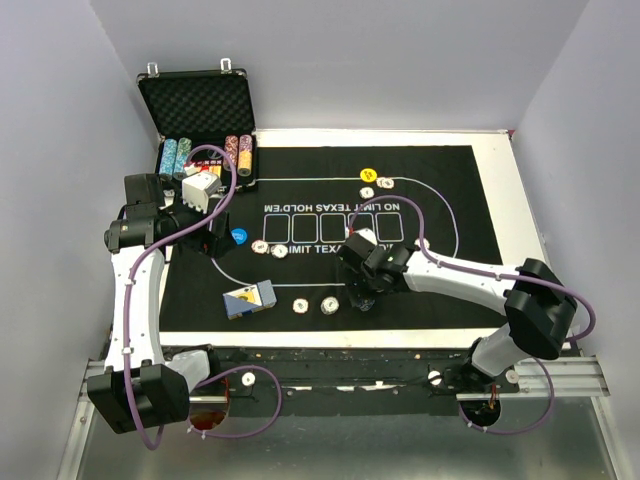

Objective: Distribute texas hold em gaming equipment

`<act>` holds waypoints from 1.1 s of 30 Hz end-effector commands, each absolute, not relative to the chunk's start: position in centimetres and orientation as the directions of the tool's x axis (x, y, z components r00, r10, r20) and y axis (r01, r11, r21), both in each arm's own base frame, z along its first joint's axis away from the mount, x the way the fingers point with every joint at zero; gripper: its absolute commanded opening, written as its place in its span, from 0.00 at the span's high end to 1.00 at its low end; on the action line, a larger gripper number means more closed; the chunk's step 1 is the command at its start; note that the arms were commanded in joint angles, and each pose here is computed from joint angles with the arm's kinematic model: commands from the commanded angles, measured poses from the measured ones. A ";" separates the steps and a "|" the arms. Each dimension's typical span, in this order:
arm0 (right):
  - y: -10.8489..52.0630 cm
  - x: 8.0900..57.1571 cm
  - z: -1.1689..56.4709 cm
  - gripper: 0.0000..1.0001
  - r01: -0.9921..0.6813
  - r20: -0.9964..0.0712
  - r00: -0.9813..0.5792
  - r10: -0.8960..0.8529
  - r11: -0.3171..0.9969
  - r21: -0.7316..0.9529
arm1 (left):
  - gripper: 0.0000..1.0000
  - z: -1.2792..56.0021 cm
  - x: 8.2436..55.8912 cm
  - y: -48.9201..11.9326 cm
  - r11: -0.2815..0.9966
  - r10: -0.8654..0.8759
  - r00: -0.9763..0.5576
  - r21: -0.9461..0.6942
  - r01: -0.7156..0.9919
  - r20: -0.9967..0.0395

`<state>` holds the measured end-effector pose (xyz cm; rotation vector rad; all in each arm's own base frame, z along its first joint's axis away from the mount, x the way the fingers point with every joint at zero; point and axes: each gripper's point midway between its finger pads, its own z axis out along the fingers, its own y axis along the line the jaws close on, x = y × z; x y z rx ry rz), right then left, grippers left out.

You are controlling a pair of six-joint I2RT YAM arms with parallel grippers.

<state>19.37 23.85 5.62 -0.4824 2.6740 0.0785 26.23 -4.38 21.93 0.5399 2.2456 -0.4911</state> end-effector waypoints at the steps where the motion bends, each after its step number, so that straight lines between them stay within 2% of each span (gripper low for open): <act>1: 23.7 18.8 4.9 0.30 -0.336 -0.399 -0.862 -0.313 0.942 -0.013 | 0.01 22.5 26.2 -4.6 0.829 0.221 -0.600 -0.177 0.531 -0.769; 10: 24.0 18.6 5.0 0.55 -0.334 -0.403 -0.865 -0.299 0.943 0.016 | 0.01 22.4 26.2 -4.6 0.829 0.223 -0.601 -0.175 0.531 -0.767; 16: 24.3 19.1 6.7 0.65 -0.331 -0.441 -0.851 -0.285 0.943 0.028 | 0.01 22.3 26.1 -4.5 0.830 0.222 -0.602 -0.175 0.530 -0.767; 25: 26.9 21.1 11.7 0.69 -0.375 -0.526 -0.802 -0.284 0.924 0.073 | 0.01 22.5 26.2 -4.6 0.830 0.217 -0.596 -0.174 0.529 -0.773; 33: 33.4 25.5 12.5 0.69 -0.467 -0.568 -0.744 -0.351 0.882 0.065 | 0.01 22.9 26.6 -4.8 0.834 0.188 -0.600 -0.196 0.516 -0.778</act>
